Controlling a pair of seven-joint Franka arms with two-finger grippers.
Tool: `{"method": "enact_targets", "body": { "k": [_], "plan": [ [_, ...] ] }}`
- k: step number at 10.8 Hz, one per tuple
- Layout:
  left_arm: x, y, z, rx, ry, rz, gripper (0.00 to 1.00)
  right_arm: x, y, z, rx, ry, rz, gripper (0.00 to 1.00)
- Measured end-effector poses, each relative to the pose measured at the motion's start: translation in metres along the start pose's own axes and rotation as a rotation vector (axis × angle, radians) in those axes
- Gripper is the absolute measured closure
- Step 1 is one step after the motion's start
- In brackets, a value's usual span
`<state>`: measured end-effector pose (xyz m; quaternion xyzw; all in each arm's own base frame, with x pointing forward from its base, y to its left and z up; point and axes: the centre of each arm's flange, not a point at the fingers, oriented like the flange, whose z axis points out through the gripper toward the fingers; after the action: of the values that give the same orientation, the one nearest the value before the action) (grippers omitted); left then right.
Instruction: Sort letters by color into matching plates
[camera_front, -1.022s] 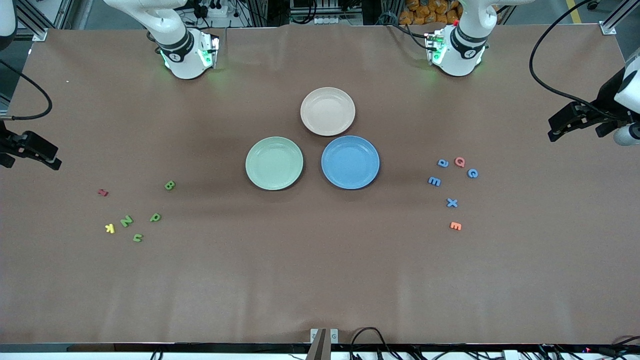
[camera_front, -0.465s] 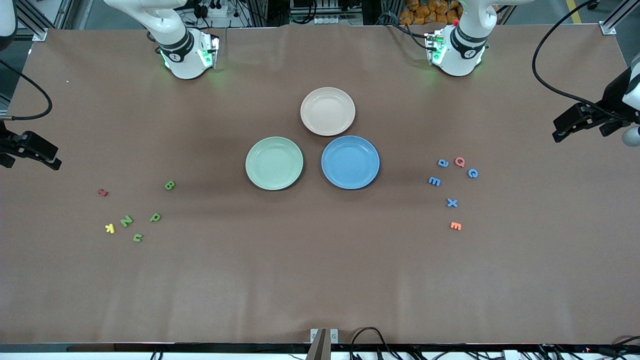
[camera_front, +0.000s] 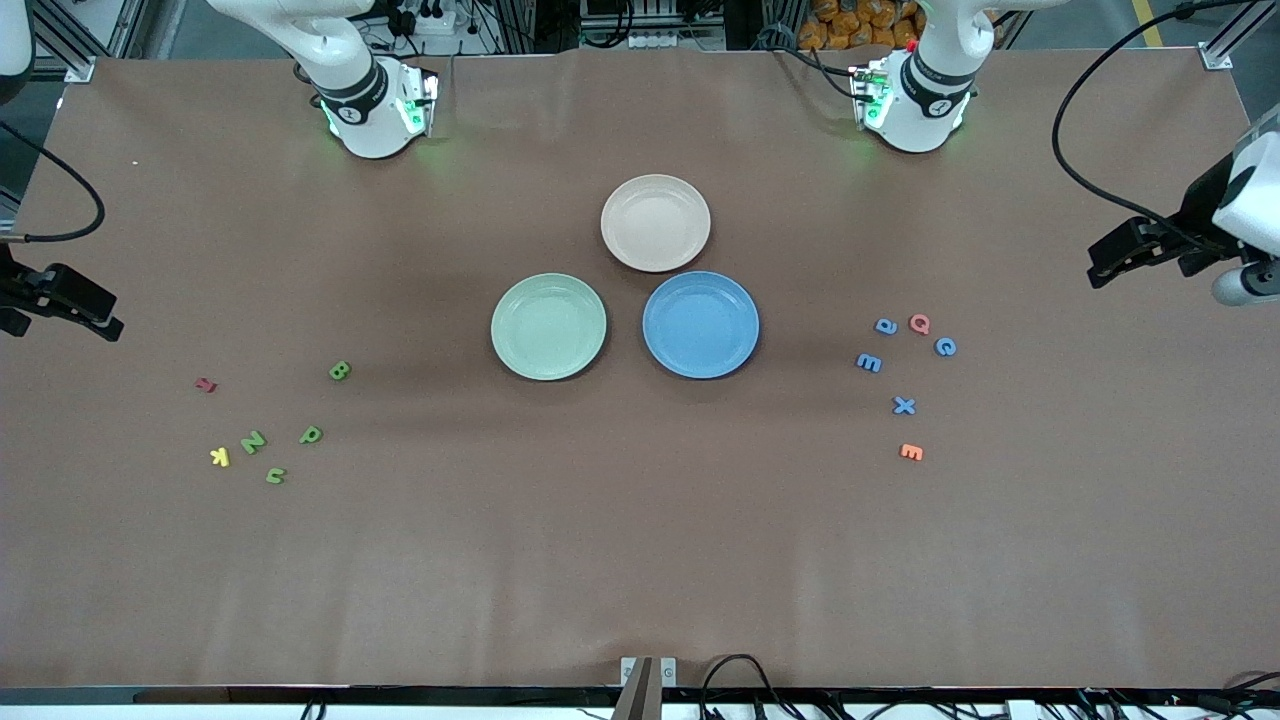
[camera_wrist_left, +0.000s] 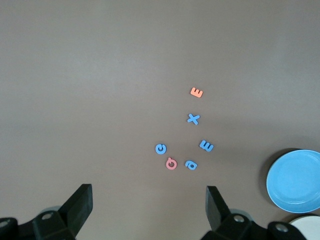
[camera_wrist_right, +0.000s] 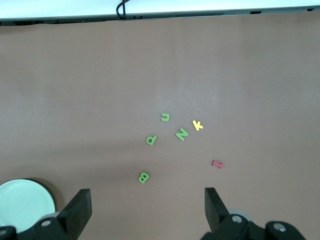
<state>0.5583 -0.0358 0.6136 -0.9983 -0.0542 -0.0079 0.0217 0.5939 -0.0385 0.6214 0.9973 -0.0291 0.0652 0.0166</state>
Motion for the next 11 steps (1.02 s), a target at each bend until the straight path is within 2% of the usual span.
{"method": "enact_targets", "body": {
  "k": [7,9,11],
  "plan": [
    [-0.021,0.001,0.103,-0.001,0.000,0.009,0.00,0.005,0.004,0.013,-0.003,-0.013,0.006,0.00],
    [-0.027,-0.001,0.121,0.001,-0.012,0.007,0.00,0.013,0.007,0.040,-0.005,0.003,0.012,0.00],
    [-0.031,-0.001,0.137,0.002,-0.019,-0.002,0.00,0.016,0.011,0.086,-0.008,-0.026,0.019,0.00]
  ]
}}
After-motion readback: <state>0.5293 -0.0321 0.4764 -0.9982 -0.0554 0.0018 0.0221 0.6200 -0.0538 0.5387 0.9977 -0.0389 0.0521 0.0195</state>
